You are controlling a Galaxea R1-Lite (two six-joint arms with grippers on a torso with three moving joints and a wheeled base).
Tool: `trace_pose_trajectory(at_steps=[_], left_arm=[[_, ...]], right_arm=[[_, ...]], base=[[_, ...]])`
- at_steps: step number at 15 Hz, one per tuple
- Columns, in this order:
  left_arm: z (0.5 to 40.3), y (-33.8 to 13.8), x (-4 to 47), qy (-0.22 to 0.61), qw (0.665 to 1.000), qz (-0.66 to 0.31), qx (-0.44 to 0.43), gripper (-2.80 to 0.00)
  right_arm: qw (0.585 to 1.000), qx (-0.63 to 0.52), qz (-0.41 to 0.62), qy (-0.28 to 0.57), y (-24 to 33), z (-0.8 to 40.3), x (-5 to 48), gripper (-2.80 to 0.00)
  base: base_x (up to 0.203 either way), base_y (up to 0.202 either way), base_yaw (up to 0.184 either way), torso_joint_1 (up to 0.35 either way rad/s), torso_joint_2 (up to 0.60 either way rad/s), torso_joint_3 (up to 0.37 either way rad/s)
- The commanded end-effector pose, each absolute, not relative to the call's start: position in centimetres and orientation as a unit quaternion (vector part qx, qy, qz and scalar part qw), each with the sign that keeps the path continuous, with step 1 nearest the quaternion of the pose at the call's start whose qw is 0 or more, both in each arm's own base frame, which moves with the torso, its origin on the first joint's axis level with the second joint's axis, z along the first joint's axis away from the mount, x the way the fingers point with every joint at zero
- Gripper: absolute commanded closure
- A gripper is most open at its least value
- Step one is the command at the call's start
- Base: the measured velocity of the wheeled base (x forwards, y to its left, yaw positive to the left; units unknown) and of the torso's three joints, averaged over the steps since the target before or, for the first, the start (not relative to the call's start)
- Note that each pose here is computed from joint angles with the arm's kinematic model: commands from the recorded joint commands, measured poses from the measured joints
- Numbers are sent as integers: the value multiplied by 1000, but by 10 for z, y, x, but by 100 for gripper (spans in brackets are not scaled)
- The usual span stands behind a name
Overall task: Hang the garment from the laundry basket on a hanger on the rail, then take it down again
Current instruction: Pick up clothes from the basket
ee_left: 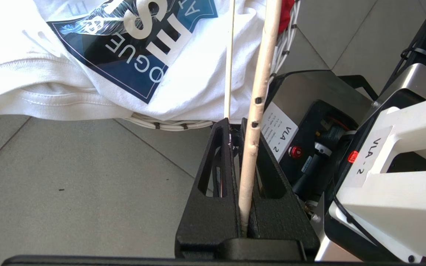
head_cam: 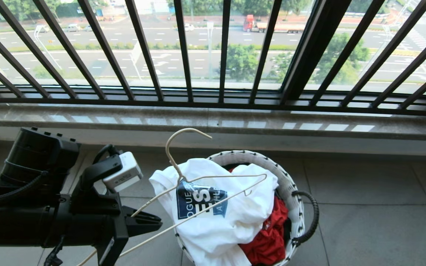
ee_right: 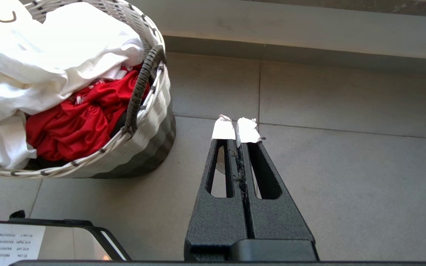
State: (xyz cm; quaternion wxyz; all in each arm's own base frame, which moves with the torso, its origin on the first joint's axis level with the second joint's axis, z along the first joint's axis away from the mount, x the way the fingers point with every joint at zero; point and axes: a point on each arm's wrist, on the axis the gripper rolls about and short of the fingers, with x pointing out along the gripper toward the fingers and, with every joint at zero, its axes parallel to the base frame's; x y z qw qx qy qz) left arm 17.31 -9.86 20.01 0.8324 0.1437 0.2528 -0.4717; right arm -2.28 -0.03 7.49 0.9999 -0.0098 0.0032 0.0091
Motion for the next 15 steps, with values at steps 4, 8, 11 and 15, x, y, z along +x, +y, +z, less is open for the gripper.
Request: trace_pose_trajectory(at_steps=[4, 8, 11, 15], left_arm=[[222, -101, 159, 228, 841, -479, 105, 0], [222, -103, 152, 240, 837, -484, 83, 0], [221, -103, 152, 244, 837, -483, 82, 0], [220, -102, 152, 246, 841, -477, 75, 0]], right_arm=[[1000, -10, 9, 3, 0, 75, -23, 0], [1000, -10, 9, 3, 0, 75, -23, 0], [1000, -10, 9, 3, 0, 75, -23, 0], [1000, -10, 9, 3, 0, 75, -23, 0]], base=[[0, 0, 0, 4, 5, -69], [0, 0, 0, 0, 0, 0], [0, 0, 0, 0, 0, 0], [0, 0, 0, 0, 0, 0]])
